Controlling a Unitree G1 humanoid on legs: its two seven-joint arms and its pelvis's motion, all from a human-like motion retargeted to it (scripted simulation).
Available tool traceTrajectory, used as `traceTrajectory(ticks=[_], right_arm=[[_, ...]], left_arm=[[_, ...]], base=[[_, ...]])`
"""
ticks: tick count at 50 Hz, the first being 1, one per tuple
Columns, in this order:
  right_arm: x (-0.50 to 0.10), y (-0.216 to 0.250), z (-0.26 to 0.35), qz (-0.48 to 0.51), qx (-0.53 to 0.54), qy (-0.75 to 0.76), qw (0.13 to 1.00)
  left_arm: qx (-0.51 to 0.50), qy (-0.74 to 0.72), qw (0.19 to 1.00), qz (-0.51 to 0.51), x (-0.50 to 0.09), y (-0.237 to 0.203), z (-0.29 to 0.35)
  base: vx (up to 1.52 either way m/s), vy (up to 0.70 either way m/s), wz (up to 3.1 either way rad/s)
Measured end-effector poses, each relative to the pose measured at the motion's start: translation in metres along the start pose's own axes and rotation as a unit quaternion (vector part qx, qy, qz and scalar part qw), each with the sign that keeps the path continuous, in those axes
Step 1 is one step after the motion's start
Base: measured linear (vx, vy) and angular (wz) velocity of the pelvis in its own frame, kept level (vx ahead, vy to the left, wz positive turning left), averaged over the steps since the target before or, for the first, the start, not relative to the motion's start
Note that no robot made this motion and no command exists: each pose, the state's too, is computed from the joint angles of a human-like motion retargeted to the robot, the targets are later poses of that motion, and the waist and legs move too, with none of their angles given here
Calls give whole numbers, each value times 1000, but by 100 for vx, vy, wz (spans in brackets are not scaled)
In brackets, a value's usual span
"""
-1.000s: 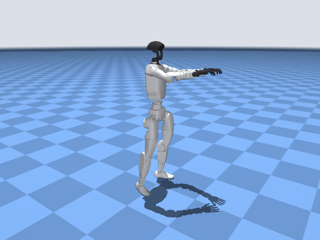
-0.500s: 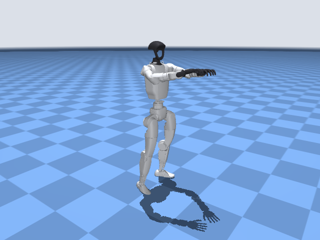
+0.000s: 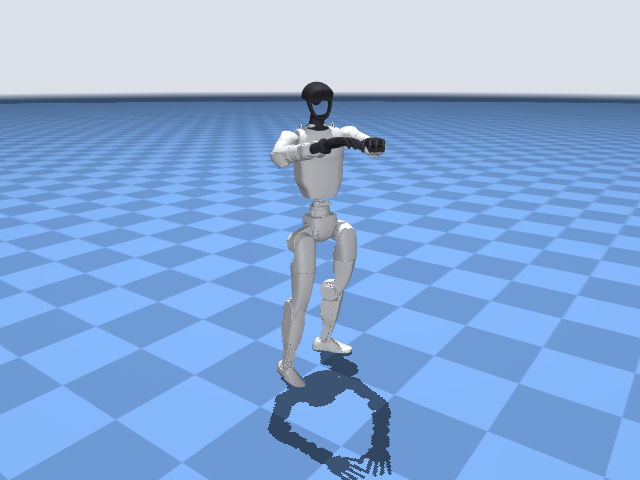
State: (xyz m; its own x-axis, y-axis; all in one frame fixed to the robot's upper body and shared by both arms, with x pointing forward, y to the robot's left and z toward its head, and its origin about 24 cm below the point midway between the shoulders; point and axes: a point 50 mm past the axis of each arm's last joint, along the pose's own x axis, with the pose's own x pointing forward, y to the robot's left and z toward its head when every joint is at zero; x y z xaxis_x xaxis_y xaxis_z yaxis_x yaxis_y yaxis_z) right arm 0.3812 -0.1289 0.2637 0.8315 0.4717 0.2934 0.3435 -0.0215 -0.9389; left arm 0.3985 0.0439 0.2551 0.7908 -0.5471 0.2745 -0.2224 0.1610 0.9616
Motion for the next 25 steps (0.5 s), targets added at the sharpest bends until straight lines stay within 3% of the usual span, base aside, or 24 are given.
traceTrajectory(ticks=[10,25], right_arm=[[3,-13,-9,-41,-4,22,999],[-3,5,-4,-6,13,7,1000]], left_arm=[[-5,-47,999,21,9,1,26],[-13,-60,998,16,1,-4,26]], base=[[0,0,0],[0,0,14]])
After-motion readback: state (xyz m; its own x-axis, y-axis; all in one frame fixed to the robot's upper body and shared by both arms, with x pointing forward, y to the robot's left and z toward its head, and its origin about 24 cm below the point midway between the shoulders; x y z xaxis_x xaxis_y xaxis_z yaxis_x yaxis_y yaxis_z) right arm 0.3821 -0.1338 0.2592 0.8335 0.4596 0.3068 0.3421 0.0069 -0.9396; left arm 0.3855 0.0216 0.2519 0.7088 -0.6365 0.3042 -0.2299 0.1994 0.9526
